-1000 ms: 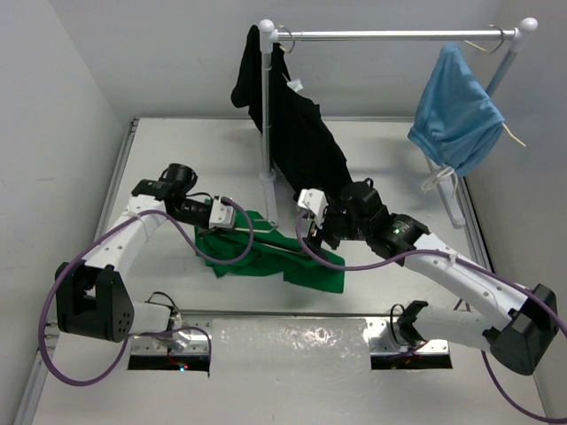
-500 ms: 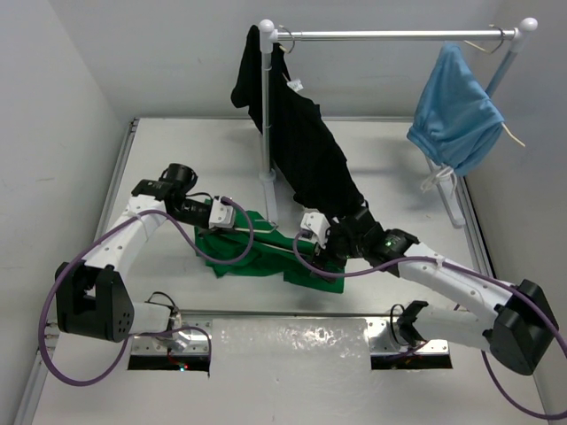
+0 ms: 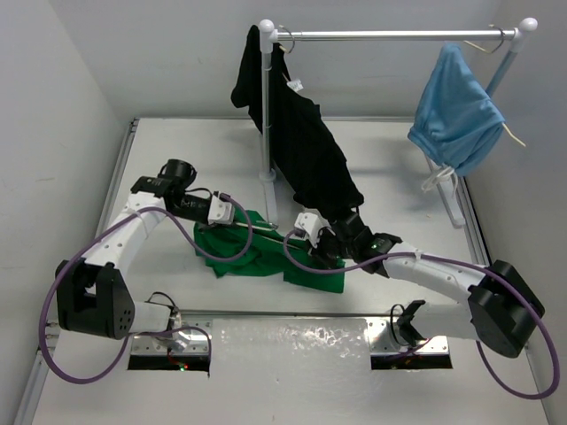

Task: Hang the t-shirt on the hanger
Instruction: Place the T-shirt on the hanger, then place the hanger at the clothesline.

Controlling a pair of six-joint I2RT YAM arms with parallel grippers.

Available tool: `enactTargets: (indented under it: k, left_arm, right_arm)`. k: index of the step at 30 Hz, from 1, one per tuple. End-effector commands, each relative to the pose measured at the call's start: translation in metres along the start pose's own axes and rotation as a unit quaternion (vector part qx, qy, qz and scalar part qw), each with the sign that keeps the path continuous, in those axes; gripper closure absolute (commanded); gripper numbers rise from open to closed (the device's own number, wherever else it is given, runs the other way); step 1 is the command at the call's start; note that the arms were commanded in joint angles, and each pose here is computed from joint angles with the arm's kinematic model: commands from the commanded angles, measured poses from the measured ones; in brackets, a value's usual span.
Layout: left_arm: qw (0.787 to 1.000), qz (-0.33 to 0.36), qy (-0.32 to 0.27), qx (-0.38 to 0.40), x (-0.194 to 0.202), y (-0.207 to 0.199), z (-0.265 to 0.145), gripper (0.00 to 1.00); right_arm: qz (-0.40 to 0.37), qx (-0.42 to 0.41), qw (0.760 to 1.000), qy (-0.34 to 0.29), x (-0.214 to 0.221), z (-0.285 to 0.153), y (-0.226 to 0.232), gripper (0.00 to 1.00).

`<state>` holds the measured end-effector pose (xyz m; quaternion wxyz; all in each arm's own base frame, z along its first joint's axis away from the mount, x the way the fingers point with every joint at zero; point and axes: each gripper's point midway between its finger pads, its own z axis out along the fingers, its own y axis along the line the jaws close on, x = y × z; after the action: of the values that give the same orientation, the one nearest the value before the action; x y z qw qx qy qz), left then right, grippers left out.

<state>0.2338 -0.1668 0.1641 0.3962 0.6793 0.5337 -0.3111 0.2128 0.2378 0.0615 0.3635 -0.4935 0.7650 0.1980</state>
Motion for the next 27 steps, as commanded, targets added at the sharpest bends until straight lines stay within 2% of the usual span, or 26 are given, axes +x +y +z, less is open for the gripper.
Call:
enactTargets:
  k: [1,7,8,9,14,15,17,21,23,24,26,27]
  left_arm:
    - [0.999,0.017,-0.043,-0.003,-0.022,0.005,-0.003,1.00]
    - [0.999,-0.008,-0.040,0.006,-0.014,0.001,0.001,1.00]
    - [0.999,-0.013,-0.039,0.008,-0.012,0.001,0.002,0.97]
    - [0.999,-0.022,-0.040,0.012,-0.010,0.000,0.004,0.90]
    - [0.997,-0.039,-0.052,0.034,-0.005,-0.011,0.010,0.69]
    - [0.997,-0.039,-0.056,0.039,-0.005,-0.012,0.012,0.62]
    - [0.996,-0.046,-0.059,0.045,-0.004,-0.015,0.013,0.56]
    - [0.995,-0.060,-0.067,0.053,-0.001,-0.014,0.017,0.39]
    - [0.994,-0.067,-0.068,0.058,-0.003,-0.013,0.017,0.36]
    - [0.994,-0.067,-0.067,0.058,-0.003,-0.010,0.017,0.27]
    - [0.994,-0.067,-0.065,0.058,-0.004,-0.008,0.016,0.20]
    - [0.995,-0.065,-0.063,0.053,-0.004,-0.003,0.015,0.10]
  right_arm:
    - [0.011,0.008,0.999,-0.051,-0.026,0.001,-0.003,1.00]
    - [0.046,-0.066,0.995,-0.055,-0.029,-0.002,0.026,1.00]
    - [0.054,-0.073,0.995,-0.046,-0.026,-0.004,0.029,1.00]
    - [0.058,-0.083,0.994,-0.045,-0.025,-0.007,0.034,1.00]
    - [0.102,-0.106,0.987,-0.058,-0.028,-0.017,0.049,1.00]
    - [0.109,-0.108,0.987,-0.056,-0.027,-0.019,0.051,1.00]
    - [0.127,-0.115,0.984,-0.051,-0.025,-0.020,0.055,1.00]
    - [0.152,-0.114,0.981,-0.024,-0.013,-0.018,0.057,1.00]
    - [0.167,-0.104,0.980,-0.007,-0.007,-0.016,0.055,1.00]
    - [0.172,-0.104,0.980,-0.001,-0.003,-0.016,0.056,1.00]
    - [0.181,-0.097,0.979,0.004,0.004,-0.018,0.057,1.00]
    - [0.185,-0.091,0.978,0.010,0.009,-0.019,0.057,1.00]
